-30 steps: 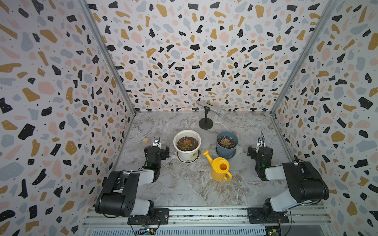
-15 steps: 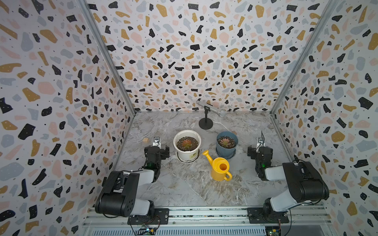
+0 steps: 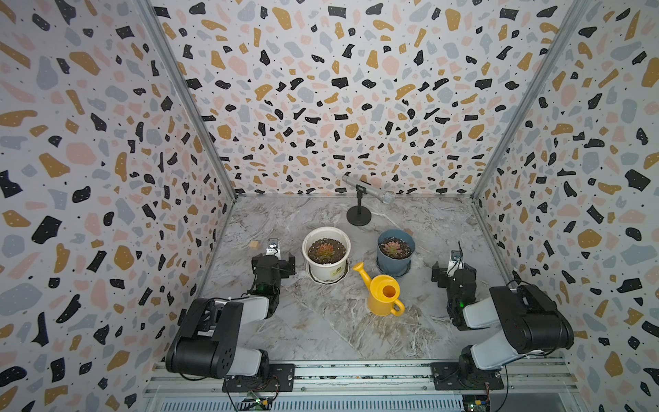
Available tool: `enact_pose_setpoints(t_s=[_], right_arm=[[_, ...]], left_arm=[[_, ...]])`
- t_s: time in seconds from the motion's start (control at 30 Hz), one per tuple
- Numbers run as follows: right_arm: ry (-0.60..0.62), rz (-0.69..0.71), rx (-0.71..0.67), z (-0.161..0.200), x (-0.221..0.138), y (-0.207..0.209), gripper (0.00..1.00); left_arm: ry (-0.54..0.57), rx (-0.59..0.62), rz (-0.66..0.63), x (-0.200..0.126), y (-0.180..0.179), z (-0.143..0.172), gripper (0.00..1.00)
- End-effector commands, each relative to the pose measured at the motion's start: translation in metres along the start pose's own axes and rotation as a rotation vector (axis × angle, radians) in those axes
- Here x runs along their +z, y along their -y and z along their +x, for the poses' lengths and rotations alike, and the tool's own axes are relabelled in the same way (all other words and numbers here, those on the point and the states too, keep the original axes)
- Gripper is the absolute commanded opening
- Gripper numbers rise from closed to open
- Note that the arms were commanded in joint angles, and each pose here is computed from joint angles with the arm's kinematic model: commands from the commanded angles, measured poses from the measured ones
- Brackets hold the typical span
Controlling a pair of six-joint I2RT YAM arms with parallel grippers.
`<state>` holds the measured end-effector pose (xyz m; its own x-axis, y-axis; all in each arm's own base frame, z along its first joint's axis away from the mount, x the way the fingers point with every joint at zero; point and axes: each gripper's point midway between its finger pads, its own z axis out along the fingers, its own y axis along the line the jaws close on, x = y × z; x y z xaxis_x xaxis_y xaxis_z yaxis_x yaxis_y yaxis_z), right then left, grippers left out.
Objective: Water the succulent around the soil edge
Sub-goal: Reset both arms
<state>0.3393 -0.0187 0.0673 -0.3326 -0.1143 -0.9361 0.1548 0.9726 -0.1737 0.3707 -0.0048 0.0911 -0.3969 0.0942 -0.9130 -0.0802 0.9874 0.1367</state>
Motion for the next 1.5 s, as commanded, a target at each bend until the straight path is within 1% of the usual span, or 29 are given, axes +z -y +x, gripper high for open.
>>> enact_pose_setpoints(t_s=[0.0,0.1,0.2,0.27,0.3,0.43,0.57,0.8,1.47], right_arm=[[0.150,-0.010,0.033,-0.036,-0.005,0.002,1.00],[0.142,0.027,0.041,-0.038,0.000,0.006,1.00],[0.037,0.054,0.034,-0.036,0.017,0.008,1.00],[-0.028,0.025,-0.003,-0.032,0.029,0.000,1.00],[-0.042,0.012,-0.004,-0.033,0.031,-0.003,1.00],[-0.017,0.033,0.004,-0.034,0.028,0.001,1.00],[-0.040,-0.012,-0.016,-0.033,0.031,-0.007,1.00],[-0.031,0.011,-0.007,-0.033,0.030,-0.003,1.00],[-0.037,0.009,-0.008,-0.032,0.031,-0.004,1.00]], left_arm=[[0.038,-0.013,0.012,-0.002,0.002,-0.008,1.00],[0.037,-0.013,0.011,-0.001,0.002,-0.008,1.00],[0.037,-0.013,0.011,-0.001,0.002,-0.008,1.00],[0.038,-0.013,0.010,-0.001,0.002,-0.008,1.00],[0.037,-0.013,0.012,-0.001,0.002,-0.008,1.00],[0.037,-0.012,0.011,-0.001,0.002,-0.008,1.00],[0.037,-0.013,0.009,-0.001,0.001,-0.008,1.00],[0.038,-0.013,0.010,-0.002,0.002,-0.008,1.00],[0.035,-0.016,0.011,-0.001,0.001,-0.007,1.00]])
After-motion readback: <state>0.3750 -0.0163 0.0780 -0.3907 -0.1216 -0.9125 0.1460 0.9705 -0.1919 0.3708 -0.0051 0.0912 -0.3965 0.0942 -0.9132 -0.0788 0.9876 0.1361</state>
